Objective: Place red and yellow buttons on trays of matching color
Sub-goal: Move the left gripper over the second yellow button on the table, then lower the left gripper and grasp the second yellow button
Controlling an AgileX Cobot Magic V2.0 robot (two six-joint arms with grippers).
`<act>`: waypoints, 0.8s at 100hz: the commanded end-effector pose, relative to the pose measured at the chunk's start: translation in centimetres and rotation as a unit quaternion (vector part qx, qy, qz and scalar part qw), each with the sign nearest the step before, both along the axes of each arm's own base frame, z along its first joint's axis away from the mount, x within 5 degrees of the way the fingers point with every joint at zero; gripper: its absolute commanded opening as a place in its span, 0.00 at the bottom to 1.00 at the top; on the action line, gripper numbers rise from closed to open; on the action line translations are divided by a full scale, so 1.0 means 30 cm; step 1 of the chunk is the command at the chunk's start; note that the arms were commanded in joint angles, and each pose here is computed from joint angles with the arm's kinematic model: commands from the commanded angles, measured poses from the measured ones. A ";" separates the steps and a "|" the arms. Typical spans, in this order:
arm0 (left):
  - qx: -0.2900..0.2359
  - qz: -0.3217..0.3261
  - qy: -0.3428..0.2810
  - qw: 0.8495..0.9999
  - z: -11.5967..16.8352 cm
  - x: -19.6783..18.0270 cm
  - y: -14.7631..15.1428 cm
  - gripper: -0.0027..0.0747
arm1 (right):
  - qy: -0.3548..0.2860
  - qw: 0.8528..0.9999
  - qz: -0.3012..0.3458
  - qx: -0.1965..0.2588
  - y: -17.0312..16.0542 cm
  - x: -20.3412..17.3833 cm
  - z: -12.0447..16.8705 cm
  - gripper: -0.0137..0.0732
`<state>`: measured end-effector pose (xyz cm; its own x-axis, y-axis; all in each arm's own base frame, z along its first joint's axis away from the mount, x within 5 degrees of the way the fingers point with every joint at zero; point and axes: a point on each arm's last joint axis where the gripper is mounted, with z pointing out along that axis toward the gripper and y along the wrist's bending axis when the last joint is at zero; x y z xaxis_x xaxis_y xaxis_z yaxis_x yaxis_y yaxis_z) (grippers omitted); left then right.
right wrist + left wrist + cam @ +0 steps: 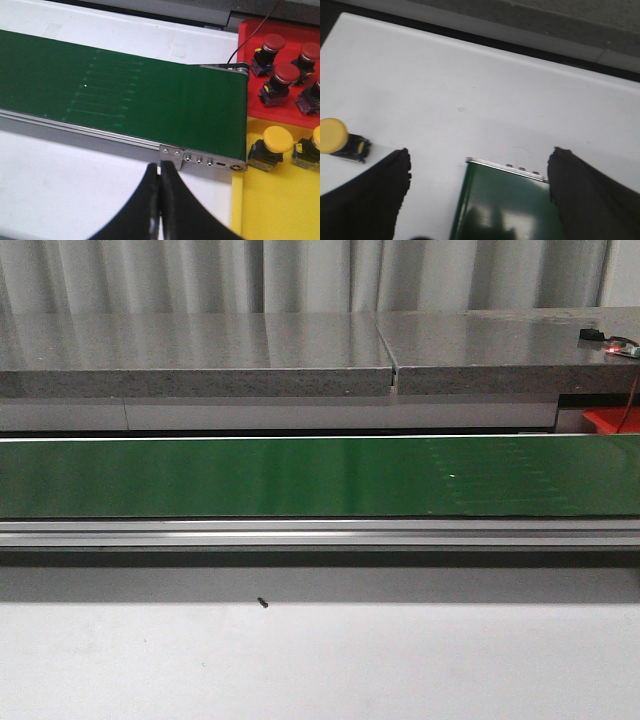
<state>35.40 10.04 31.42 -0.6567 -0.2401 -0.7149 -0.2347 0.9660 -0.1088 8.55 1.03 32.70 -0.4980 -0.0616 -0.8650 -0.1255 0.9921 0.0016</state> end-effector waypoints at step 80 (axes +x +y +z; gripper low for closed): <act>0.026 0.110 -0.034 0.993 -0.105 0.142 0.361 0.75 | -0.043 0.999 -0.006 0.002 -0.003 0.008 0.043 0.08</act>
<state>39.27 20.45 24.98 -0.6217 -0.3828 -0.6833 -0.4376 0.8933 -0.1023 8.55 1.03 32.70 -0.4980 -0.0616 -0.8650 -0.1255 0.9921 0.0016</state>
